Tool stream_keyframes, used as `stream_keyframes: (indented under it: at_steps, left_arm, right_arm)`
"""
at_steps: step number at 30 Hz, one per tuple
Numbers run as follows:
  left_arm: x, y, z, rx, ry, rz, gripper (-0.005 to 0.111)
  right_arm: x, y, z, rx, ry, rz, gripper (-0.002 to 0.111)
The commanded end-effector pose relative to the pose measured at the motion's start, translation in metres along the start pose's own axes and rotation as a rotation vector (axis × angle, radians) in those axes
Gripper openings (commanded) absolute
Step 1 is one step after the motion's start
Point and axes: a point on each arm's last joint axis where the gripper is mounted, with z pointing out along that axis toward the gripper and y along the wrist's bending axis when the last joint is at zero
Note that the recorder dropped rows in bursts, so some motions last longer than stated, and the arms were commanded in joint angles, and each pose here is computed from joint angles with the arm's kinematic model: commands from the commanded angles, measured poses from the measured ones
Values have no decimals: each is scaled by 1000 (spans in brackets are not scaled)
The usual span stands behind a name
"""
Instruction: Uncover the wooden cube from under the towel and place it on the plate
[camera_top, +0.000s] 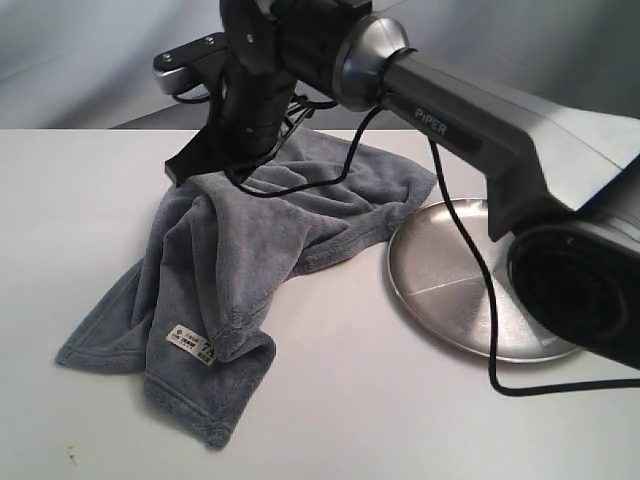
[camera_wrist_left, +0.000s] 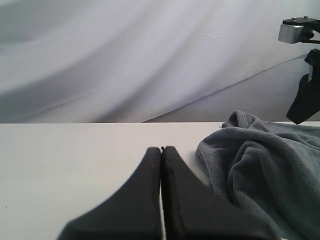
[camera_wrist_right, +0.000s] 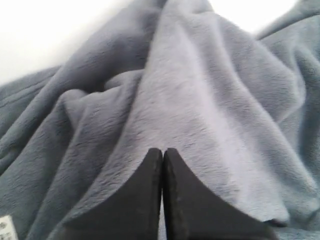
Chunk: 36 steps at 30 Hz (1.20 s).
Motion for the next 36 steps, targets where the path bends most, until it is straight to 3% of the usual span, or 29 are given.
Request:
stream_keyframes:
  at_steps: [1,11,17,26,36]
  left_arm:
    - [1,0,0,-3,0,-1,0]
    - [1,0,0,-3,0,-1,0]
    - [1,0,0,-2,0,-1,0]
    - [1,0,0,-2,0,-1,0]
    - [1,0,0,-2,0,-1,0]
  right_arm:
    - [-1,-42,-2,74,-27,88,0]
    - [20,-110,-7,153,95,204,0]
    - [26,-119,-11,158,112,208,0]
    - [58,-87,-20,67,250,142,0]
    - [78,-8,-30,-13,321,-27,0]
